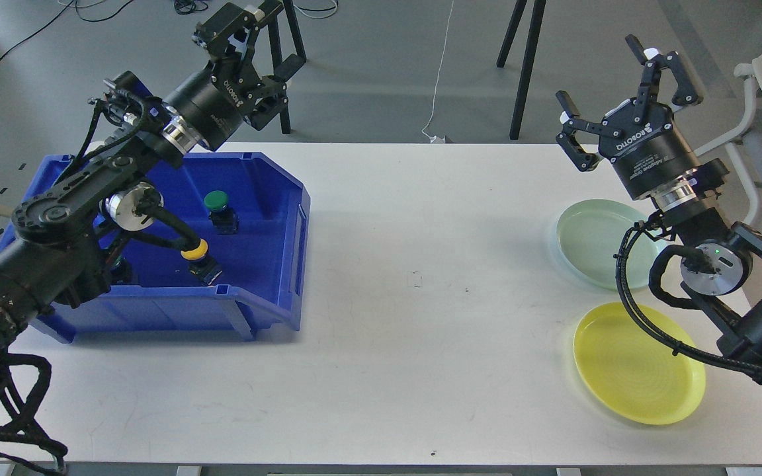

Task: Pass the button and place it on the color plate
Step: 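Move the left gripper over the blue bin toward a yellow button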

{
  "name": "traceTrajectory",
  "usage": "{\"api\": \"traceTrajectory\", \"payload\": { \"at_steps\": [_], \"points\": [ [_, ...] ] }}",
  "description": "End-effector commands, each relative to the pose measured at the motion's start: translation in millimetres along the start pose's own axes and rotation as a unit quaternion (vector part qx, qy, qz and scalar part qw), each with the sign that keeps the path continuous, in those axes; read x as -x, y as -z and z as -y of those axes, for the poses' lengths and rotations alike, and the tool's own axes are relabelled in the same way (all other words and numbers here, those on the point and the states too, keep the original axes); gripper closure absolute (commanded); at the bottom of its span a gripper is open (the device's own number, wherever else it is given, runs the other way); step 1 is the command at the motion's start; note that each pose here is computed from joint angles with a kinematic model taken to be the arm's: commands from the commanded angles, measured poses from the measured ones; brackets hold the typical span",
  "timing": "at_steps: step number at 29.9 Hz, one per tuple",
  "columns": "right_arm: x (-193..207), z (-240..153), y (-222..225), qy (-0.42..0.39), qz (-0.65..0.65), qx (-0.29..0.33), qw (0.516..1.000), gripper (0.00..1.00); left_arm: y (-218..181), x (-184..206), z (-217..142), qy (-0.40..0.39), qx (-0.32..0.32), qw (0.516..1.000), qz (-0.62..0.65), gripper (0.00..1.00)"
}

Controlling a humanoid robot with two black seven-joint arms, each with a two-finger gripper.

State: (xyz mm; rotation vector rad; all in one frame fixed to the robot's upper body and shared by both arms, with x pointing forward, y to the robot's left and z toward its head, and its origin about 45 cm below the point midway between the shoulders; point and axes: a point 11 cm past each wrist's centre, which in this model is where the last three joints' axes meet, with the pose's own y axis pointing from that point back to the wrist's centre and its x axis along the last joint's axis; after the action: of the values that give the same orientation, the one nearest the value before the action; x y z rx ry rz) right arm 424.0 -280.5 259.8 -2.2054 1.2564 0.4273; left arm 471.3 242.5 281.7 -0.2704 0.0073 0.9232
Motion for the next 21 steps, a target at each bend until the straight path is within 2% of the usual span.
{"api": "traceTrajectory", "payload": {
  "at_steps": [1, 10, 11, 12, 15, 21],
  "points": [
    [3, 2, -1, 0.003, 0.004, -0.003, 1.0, 0.01, -2, -9, -5, -0.018, 0.008, 1.0, -0.008, 0.12],
    [1, -2, -3, -0.002, 0.007, -0.003, 1.0, 0.01, -2, -13, -5, -0.043, 0.033, 0.997, -0.05, 0.12],
    [1, -2, -3, -0.001, 0.007, -0.003, 1.0, 0.01, -7, -8, 1, -0.038, 0.044, 0.996, -0.061, 0.11],
    [1, -2, -3, -0.001, 0.007, -0.003, 1.0, 0.01, -10, 1, 6, -0.027, 0.054, 0.996, -0.072, 0.0],
    [1, -3, -3, -0.001, 0.007, -0.002, 1.0, 0.01, -32, 28, 15, 0.017, 0.093, 0.991, -0.095, 0.0],
    [0, -5, -5, -0.003, 0.009, -0.002, 1.0, 0.01, -43, 55, -1, 0.059, 0.118, 0.984, -0.116, 0.0]
  ]
}}
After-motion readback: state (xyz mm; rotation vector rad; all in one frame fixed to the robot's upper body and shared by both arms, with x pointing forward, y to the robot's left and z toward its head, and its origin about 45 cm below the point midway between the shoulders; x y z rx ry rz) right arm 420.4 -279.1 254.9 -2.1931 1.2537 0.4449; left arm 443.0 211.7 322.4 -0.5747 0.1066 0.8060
